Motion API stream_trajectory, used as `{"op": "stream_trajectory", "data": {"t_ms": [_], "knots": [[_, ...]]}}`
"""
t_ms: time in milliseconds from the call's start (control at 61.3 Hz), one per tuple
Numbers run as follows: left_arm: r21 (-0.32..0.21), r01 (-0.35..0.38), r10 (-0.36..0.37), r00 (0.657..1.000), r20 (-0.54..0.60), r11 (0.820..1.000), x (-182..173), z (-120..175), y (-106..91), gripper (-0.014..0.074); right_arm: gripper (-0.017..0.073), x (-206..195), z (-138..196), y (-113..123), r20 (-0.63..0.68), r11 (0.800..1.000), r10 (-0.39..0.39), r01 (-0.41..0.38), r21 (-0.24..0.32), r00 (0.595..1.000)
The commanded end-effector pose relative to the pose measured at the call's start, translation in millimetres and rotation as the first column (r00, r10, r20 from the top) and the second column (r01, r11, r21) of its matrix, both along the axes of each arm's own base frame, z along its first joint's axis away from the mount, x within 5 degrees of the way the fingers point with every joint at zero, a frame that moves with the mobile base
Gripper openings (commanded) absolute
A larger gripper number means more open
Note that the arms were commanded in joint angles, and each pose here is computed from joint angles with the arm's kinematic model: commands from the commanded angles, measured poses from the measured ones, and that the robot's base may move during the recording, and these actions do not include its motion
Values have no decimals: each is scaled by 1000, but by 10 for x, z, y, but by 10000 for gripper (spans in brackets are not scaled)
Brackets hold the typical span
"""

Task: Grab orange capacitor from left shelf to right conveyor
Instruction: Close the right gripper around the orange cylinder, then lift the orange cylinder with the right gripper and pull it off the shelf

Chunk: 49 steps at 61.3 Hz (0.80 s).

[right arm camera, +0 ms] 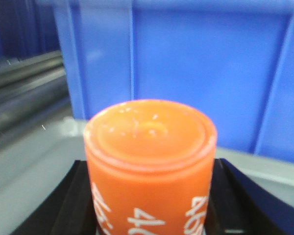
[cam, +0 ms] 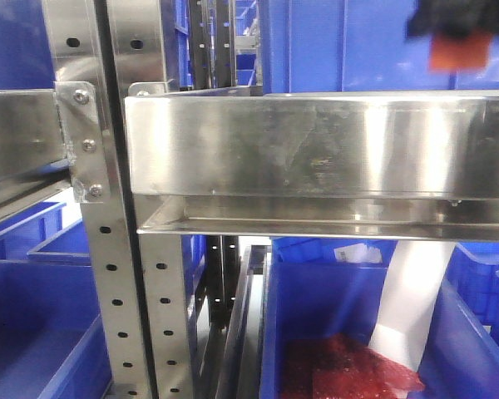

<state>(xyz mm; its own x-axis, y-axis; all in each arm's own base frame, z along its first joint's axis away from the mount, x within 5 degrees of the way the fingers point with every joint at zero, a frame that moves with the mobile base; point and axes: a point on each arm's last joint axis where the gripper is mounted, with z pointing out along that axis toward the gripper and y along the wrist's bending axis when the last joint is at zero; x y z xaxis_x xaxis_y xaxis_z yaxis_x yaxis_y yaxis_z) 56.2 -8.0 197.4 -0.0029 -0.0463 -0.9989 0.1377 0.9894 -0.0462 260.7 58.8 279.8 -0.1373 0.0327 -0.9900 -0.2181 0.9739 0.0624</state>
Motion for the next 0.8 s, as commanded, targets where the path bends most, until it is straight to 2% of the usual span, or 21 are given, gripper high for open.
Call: {"op": "stream_trajectory", "data": {"t_ms": [0, 147, 505, 783], "knots": [[-18, -2, 4, 995, 104, 1000, -15, 104, 6, -127, 65, -196, 431, -54, 143, 1000, -2, -1, 20, 990], [-18, -2, 4, 995, 104, 1000, -15, 104, 6, -127, 65, -577, 552, -141, 126, 1000, -6, 4, 13, 992], [-18, -2, 4, 995, 104, 1000, -15, 104, 6, -127, 65, -1422, 352, -337, -11, 1000, -19, 19, -20, 1000], [-18, -2, 4, 995, 104, 1000, -15, 104, 6, -127, 65, -1945, 457, -457, 92, 1000, -27, 27, 3, 995]]}}
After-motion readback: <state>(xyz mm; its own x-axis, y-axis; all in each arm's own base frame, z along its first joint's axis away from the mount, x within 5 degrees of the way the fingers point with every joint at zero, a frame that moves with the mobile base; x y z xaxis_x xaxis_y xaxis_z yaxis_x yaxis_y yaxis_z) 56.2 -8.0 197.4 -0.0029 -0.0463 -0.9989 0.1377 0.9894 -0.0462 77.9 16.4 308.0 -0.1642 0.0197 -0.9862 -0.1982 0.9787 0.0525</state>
